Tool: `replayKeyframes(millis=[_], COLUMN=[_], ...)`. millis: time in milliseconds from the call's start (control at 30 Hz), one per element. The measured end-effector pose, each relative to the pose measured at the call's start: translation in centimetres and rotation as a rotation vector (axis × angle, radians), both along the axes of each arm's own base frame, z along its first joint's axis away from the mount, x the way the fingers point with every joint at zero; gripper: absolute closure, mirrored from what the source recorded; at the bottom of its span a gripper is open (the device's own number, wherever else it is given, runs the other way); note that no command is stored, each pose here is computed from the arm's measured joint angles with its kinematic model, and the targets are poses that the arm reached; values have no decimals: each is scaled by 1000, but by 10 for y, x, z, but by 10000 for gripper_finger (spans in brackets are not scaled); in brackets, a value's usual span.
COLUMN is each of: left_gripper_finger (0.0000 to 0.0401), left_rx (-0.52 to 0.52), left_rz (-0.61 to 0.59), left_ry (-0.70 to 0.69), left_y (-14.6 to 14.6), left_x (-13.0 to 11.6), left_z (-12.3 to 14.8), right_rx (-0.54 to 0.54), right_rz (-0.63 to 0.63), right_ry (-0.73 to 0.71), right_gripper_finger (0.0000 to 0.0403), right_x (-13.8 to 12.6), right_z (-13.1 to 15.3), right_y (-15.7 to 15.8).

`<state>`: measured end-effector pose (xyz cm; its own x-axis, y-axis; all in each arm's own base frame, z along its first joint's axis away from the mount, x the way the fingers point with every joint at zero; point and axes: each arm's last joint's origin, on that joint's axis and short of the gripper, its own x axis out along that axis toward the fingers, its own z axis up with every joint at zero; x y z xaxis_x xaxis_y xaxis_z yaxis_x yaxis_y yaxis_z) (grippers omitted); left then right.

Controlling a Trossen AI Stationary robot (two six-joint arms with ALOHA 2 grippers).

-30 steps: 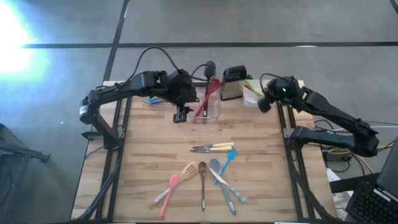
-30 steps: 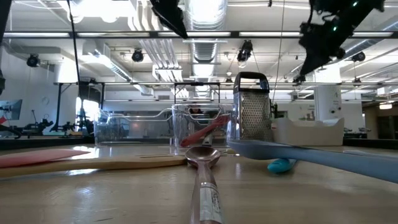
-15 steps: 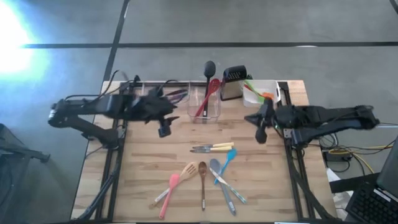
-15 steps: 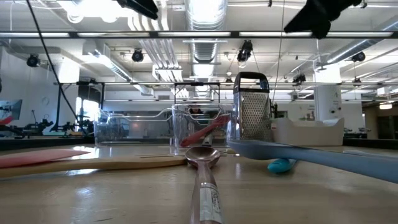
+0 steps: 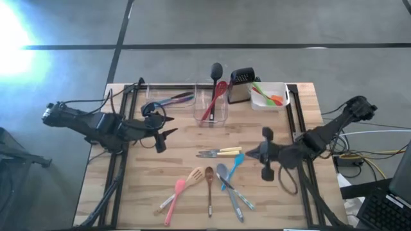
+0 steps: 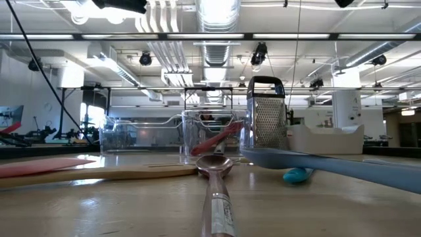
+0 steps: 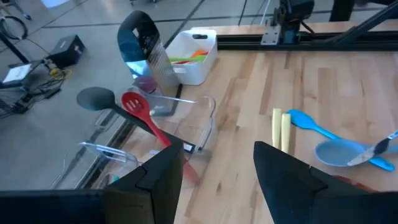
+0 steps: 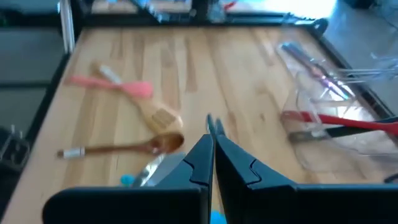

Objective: Pick & Place Kitchen Items
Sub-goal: Put the blue white knife into the left transparent bin

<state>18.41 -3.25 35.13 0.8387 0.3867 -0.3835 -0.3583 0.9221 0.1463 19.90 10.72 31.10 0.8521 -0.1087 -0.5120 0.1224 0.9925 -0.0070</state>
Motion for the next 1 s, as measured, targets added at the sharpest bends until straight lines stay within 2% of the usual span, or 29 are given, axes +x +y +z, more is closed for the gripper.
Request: replayKeyframes(millis=[133,333,500,700,1000], left_gripper_finger=[202,202,202,202,202], left_rx=[5,30,78,137,162], left_rz=[5,-2,-23,-41,-54], left_ry=[0,26,46,63,74], left_y=[0,0,0,0,0], left_x=[1,1,1,1,1], left_z=[-11,-19,-20,-19,-20], right_rx=[9,157,276,376,384], right_rz=[-39,4,-49,-39,-41], right_ry=[60,221,352,453,567], right_gripper_finger=[394,394,388,336,243], right_x=[11,29,37,47,57], right_z=[-5,-15,-26,-42,-67], right_y=[14,31,40,50,58])
